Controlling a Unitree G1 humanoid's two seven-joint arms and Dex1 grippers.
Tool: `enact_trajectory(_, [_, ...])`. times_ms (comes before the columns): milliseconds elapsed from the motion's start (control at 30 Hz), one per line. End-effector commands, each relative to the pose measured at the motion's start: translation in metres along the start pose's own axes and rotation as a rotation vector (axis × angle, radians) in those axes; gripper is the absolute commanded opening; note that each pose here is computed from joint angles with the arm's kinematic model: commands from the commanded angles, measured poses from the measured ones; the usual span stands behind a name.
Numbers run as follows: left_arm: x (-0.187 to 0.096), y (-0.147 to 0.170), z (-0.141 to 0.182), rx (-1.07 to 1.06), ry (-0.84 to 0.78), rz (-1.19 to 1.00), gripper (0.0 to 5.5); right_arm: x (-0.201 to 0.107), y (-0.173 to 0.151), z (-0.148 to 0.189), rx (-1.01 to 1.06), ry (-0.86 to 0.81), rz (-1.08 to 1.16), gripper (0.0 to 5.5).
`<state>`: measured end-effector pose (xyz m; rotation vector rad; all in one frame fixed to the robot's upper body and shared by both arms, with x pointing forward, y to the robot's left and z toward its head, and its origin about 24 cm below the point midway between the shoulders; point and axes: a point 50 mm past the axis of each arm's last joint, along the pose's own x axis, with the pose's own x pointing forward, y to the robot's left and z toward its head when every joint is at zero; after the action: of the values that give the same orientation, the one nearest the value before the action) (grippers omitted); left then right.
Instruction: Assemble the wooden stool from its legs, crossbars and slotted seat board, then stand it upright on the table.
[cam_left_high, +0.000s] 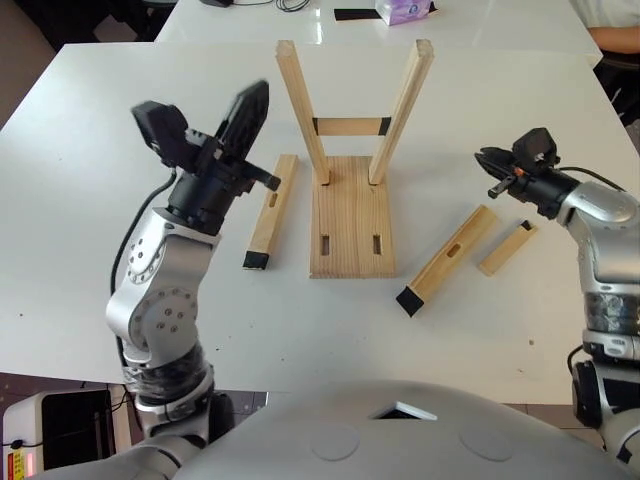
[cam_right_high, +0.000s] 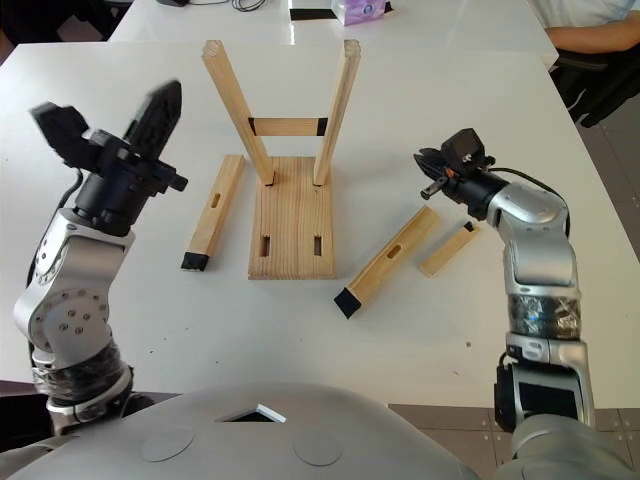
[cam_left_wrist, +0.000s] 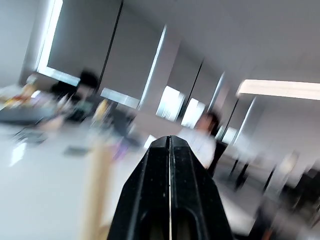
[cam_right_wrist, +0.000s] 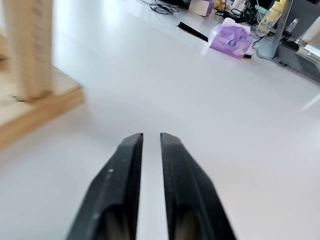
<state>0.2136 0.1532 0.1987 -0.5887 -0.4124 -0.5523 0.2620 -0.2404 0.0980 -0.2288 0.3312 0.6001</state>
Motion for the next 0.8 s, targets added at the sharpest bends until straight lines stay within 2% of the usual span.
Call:
enact_trajectory(33, [0.004,-0.004,0.008,-0.009,-0.06,0.052,0.0,-0.037,0.012,0.0,0.042,0.051,0.278,1.38])
enact_trajectory(100, [0.002,-0.001,0.008,0.002,-0.046,0.077,0.0,-0.061,0.01,-0.007,0.047,0.117,0.394,1.67])
enact_trajectory(200, [-0.005,0.001,0.007,0.007,-0.046,0.118,0.0,-0.078,-0.003,-0.011,0.062,0.171,0.417,2.15])
enact_trajectory(333, [-0.009,0.002,0.004,0.008,-0.049,0.144,0.0,-0.073,-0.009,-0.008,0.048,0.195,0.426,2.78])
enact_trajectory(533, [-0.007,0.008,-0.005,0.003,-0.014,0.161,0.0,-0.06,0.014,-0.022,-0.019,0.25,0.457,2.78])
enact_trajectory(800, [-0.007,0.011,-0.011,0.006,0.021,0.157,0.0,-0.064,0.012,-0.035,-0.108,0.326,0.491,2.78])
